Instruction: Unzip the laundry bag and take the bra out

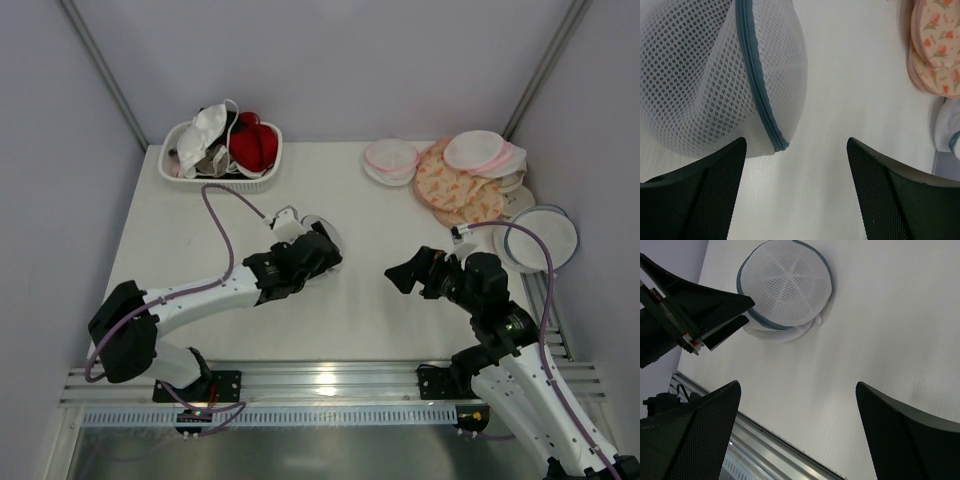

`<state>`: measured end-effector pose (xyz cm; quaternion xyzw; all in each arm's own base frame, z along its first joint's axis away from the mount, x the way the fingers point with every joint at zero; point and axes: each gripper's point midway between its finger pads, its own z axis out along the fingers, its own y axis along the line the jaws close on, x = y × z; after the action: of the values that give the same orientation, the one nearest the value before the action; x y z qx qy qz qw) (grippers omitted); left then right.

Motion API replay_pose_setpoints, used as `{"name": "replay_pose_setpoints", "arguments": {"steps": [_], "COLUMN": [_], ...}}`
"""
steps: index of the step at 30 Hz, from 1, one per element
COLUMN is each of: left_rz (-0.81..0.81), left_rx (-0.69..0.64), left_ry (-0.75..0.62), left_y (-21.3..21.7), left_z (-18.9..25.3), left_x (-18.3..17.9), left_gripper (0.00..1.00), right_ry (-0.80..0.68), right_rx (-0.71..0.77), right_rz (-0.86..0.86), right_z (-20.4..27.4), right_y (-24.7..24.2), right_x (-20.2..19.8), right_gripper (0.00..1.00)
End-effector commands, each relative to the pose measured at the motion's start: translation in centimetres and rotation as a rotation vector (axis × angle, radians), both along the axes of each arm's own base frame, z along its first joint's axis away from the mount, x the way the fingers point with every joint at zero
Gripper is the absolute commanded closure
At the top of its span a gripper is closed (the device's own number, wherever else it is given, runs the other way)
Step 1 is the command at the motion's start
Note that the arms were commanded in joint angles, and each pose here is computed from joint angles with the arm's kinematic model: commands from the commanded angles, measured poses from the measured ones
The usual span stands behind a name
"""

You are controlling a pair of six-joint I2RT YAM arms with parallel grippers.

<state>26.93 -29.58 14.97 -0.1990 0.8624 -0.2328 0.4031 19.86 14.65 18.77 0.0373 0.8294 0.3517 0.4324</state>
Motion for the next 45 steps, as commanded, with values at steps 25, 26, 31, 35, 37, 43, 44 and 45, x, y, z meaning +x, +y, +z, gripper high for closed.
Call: {"name": "replay_pose_setpoints", "arguments": {"steps": [25,26,31,35,37,43,44,45], "left_rz": [-0.504,-0.514,-0.609,-0.733,-0.825,-0.910,-0.911,-0.917], "left_rx": [-0.399,-0.465,-0.648,-0.793,-0.879,-1.176,-1.166,-1.160], "left_ry": [-0.095,-0.138,-0.123,-0.074,-0.149,-0.159,-0.173,-0.189], "left_y": [-3.7,-3.7,-3.2,-3.0,-2.8,-2.0,-2.0,-1.9], "left_z": [5.0,6.8,10.0,11.5,13.0,14.5,14.4,14.5], "left_x": [-1.0,-1.0,-3.4,-5.0,-5.8,-6.5,-6.5,-6.7], "left_gripper": [1.00,1.00,1.00,1.00,1.00,1.00,1.00,1.00], "right_ry": [-0.010,-0.012,-0.058,-0.039,-0.039,-0.045,-0.026,-0.025], "right_rx": [-0.055,-0.050,0.018,0.034,0.045,0.127,0.155,0.188], "right_rz": [-0.129,-0.128,-0.010,0.036,0.053,0.118,0.120,0.135], "right_z": [-0.5,-0.6,0.3,-0.1,-0.2,-0.7,-1.4,-1.4], "right_y": [-2.2,-2.1,0.0,0.8,1.1,2.6,2.9,3.3], "right_x": [0.8,0.8,0.3,0.1,0.0,-0.2,-0.3,-0.5], "right_gripper": [0.01,0.01,0.01,0.00,0.00,0.01,0.01,0.00]}}
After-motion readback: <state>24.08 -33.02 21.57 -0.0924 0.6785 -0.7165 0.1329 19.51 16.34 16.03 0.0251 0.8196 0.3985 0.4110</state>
